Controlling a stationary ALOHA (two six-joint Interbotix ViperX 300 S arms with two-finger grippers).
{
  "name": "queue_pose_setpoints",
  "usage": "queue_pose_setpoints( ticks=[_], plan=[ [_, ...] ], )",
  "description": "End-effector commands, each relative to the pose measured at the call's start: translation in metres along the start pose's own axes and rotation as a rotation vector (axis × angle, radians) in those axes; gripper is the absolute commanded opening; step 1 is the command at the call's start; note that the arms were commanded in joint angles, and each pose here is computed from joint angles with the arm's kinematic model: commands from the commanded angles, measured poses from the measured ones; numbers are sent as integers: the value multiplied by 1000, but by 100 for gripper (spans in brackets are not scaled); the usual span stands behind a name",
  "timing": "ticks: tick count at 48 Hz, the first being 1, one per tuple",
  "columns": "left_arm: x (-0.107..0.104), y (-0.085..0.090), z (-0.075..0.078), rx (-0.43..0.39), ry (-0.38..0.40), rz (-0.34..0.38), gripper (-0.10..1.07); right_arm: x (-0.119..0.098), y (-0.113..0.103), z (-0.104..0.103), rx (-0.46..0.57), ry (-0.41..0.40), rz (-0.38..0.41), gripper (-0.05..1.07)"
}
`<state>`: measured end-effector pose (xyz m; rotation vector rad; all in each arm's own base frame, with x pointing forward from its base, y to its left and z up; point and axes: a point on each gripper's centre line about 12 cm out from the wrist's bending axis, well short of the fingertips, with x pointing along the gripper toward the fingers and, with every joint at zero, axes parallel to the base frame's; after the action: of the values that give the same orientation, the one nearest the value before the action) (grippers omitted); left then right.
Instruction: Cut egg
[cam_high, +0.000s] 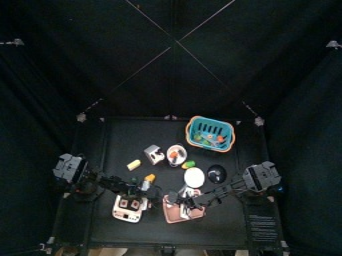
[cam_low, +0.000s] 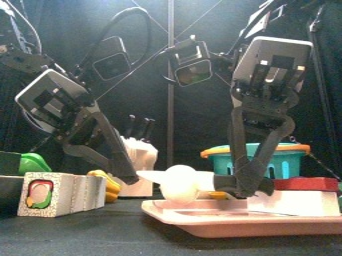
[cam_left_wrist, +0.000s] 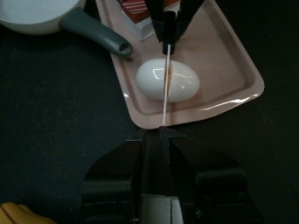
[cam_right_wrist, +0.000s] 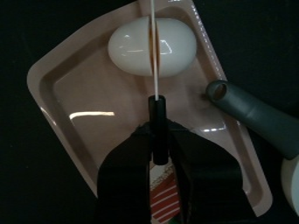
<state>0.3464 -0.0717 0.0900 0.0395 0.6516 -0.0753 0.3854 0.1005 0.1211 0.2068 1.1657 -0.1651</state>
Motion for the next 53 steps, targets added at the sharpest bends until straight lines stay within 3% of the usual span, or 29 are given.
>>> queue_pose_setpoints(
  ticks=[1,27,46,53],
  plan=[
    [3,0,14,1,-40,0,64,-17,4,12,6,-52,28,45],
    [14,-5,14,6,-30,-8,62,-16,2,13,9,-51,26,45],
    [15,-4,15,6,-40,-2,33,-12,1,12,7,-43,19,45],
    [17,-4,8,8,-19,-3,27,-7,1,11,6,-34,13,45]
  ],
)
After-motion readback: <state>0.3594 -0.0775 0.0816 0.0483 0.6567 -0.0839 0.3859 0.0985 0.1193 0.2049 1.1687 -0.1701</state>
